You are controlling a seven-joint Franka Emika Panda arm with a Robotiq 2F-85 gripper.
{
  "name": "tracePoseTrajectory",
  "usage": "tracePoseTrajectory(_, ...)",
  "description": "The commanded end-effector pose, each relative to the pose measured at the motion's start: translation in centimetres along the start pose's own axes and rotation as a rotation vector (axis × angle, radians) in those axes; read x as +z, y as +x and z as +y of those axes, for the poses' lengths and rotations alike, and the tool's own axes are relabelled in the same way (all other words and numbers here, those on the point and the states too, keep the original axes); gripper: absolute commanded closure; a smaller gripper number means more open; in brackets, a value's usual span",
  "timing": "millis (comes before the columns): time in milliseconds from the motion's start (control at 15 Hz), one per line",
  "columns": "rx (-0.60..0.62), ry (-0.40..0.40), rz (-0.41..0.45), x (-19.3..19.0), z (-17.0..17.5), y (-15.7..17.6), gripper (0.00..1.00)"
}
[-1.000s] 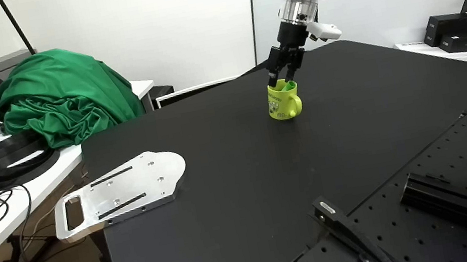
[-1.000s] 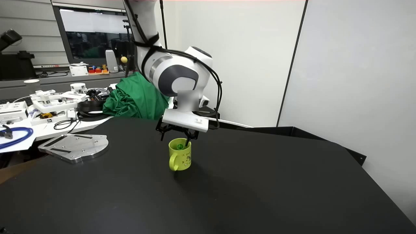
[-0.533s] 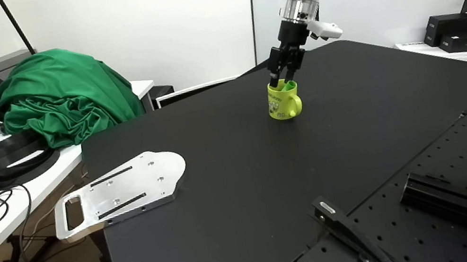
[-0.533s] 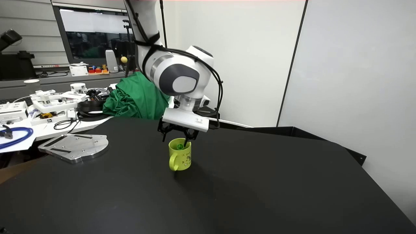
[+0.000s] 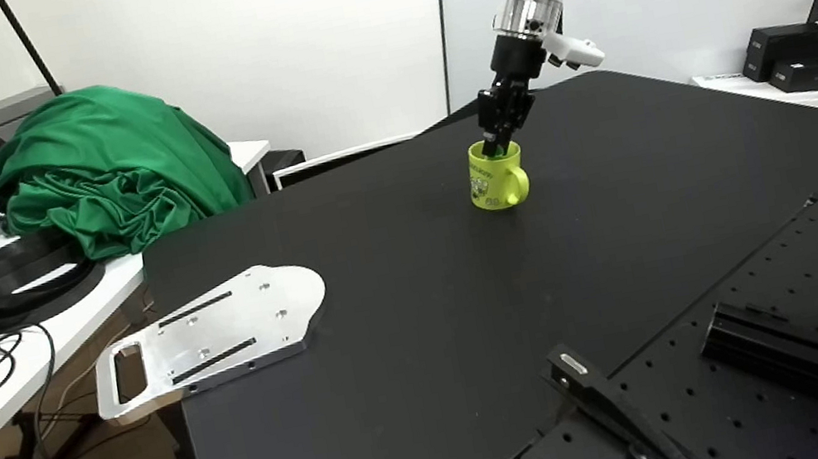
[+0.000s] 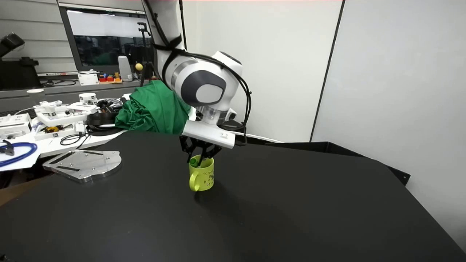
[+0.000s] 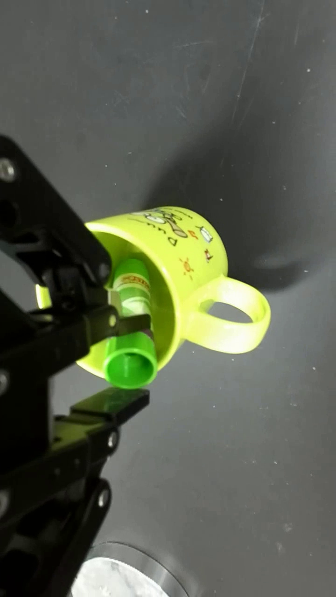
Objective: Remove and then put back the glue stick in the mug
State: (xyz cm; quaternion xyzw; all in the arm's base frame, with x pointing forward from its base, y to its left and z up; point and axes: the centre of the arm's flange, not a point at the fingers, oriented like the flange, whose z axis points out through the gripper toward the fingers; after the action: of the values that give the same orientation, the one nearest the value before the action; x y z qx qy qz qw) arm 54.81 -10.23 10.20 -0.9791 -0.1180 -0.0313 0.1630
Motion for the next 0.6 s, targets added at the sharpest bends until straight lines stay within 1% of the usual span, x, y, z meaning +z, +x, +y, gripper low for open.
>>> tracePoseTrajectory(0, 0.051, 0.031, -0.026, -1.2, 1.1, -0.2, 0.92)
tracePoseTrajectory(267, 0.079, 0.054, -0.049, -1.5, 1.9, -0.4, 0.92)
tracePoseTrajectory(533, 0.077, 0.046, -0.04, -2.8, 1.4, 0.1, 0.92)
